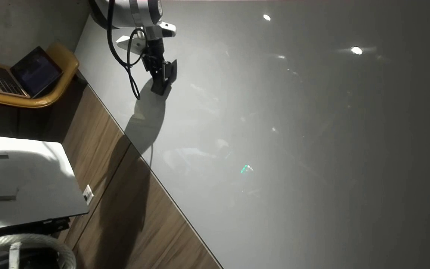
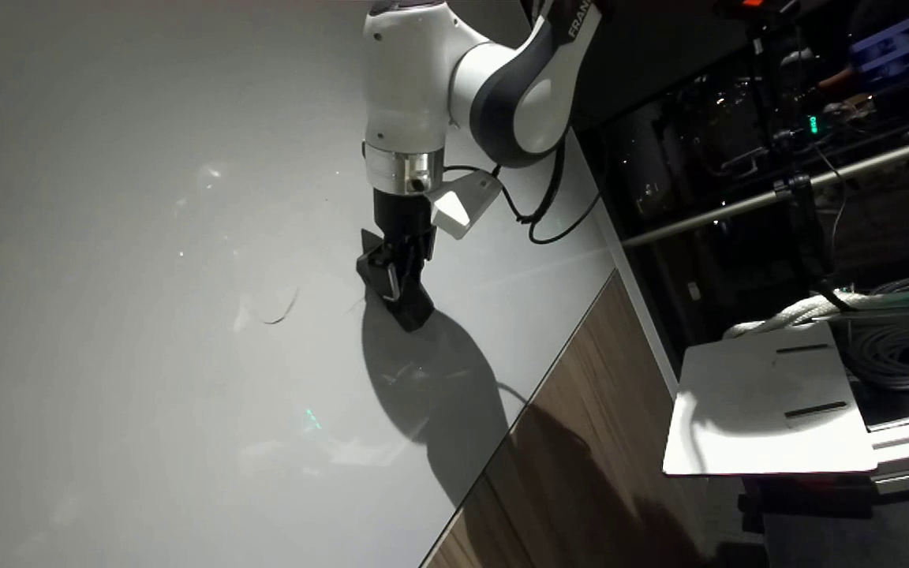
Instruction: Use the eraser to wipe the writings on the whiteboard
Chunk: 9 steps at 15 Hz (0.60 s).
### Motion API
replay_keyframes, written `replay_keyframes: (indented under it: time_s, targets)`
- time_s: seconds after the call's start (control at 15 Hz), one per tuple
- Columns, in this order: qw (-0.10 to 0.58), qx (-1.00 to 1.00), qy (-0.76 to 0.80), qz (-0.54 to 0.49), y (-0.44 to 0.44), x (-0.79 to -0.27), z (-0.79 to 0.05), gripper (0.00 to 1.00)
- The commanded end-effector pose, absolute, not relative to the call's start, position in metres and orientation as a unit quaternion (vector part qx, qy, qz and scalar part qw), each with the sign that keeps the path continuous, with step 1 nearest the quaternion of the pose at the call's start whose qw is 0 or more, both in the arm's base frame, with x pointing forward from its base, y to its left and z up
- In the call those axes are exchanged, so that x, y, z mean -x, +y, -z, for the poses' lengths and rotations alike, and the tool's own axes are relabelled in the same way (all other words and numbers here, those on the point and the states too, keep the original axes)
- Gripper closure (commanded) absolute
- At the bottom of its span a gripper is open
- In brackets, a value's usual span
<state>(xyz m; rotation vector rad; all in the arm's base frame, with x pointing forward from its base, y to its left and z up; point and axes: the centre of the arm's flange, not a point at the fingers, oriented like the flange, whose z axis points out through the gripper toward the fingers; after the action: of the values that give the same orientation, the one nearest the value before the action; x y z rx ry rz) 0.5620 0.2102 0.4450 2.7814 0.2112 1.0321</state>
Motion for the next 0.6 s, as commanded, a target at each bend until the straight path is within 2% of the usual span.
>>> replay_keyframes:
  time_s: [0.0, 0.33, 0.53]
  targets:
    - [0.075, -0.925, 0.100, -0.358, 0.290, -0.608, -0.448, 0.70]
    - [0.075, -0.922, 0.132, -0.355, 0.372, -0.613, -0.466, 0.70]
    - [0.081, -0.918, 0.145, -0.359, 0.391, -0.613, -0.492, 0.70]
